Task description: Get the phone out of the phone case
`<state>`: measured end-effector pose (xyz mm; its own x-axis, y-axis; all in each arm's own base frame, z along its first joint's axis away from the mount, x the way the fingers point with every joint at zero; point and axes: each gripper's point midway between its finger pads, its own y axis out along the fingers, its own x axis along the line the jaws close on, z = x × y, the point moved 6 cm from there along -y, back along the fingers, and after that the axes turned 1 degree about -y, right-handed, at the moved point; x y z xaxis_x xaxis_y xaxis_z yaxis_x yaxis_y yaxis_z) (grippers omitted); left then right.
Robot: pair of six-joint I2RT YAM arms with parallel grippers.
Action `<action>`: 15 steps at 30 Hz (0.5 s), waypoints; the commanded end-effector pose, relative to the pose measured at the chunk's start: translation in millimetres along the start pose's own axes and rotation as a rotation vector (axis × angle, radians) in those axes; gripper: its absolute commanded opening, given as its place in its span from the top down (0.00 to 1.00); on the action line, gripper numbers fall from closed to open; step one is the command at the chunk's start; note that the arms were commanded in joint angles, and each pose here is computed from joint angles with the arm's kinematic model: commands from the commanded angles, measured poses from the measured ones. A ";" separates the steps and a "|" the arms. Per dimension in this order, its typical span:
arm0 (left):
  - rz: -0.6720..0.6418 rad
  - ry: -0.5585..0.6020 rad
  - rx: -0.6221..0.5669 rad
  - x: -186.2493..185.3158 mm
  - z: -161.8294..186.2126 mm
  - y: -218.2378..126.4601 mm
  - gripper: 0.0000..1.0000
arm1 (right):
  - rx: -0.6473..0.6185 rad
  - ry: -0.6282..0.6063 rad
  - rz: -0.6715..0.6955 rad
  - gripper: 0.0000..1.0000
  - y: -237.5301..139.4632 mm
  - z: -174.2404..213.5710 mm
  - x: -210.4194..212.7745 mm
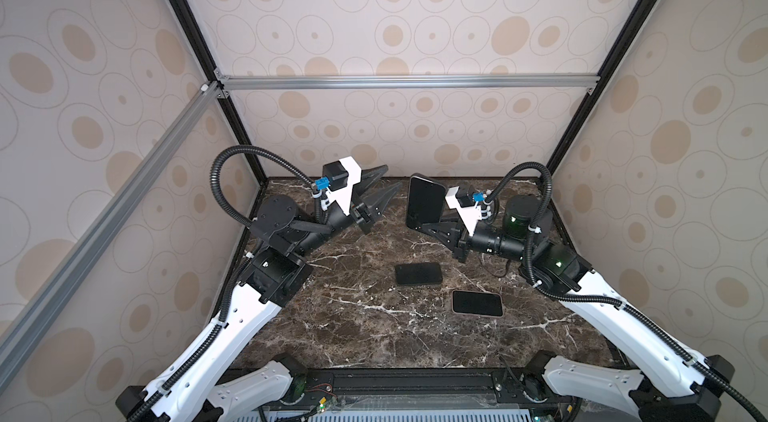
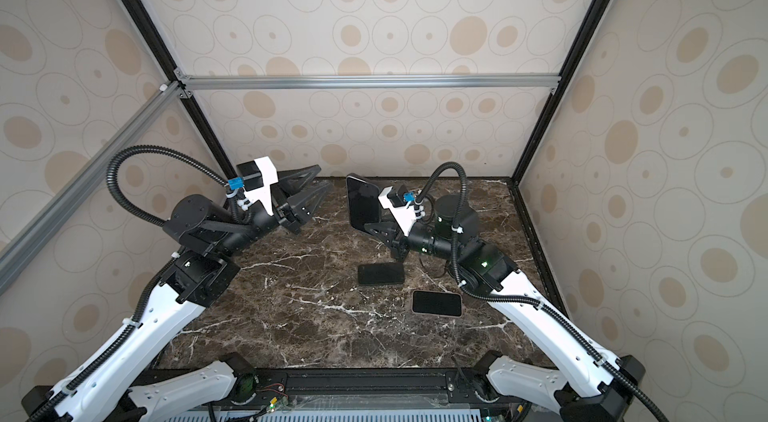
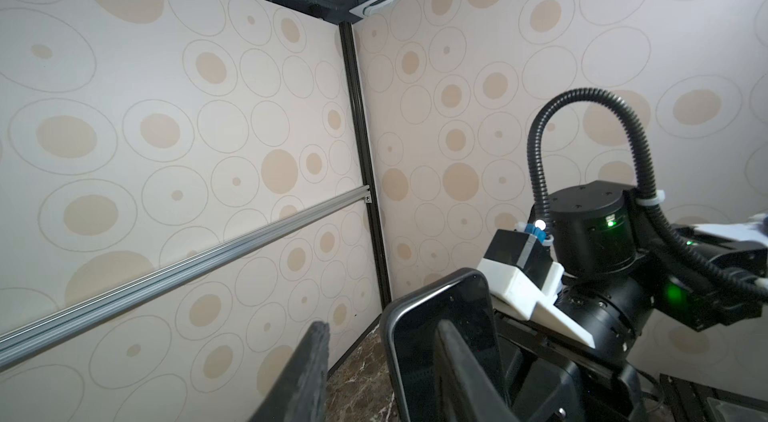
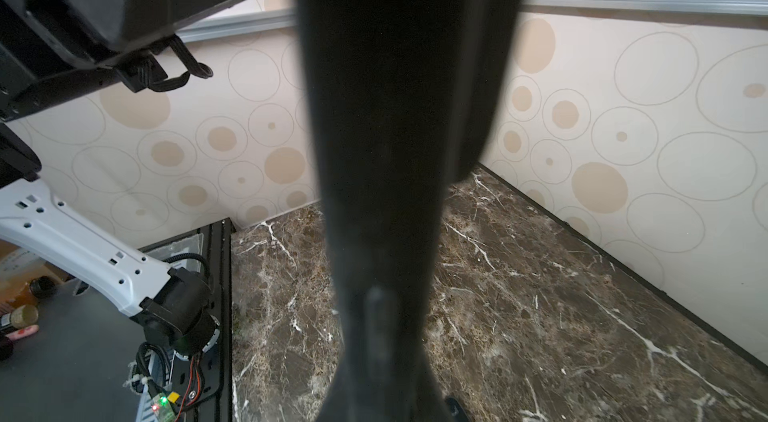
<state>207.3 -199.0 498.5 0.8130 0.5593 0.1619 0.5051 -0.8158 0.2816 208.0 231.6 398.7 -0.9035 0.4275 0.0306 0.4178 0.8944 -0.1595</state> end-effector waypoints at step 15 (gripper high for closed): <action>0.015 0.171 0.053 -19.3 8.1 14.4 0.70 | -0.104 -0.111 -0.024 1.00 -9.7 -29.7 12.5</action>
<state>203.3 -224.7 479.3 0.7956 0.5378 0.2790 0.5001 -0.8428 0.1988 205.7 233.7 397.2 -0.9048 0.4257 -0.0068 0.4205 0.8909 -0.1718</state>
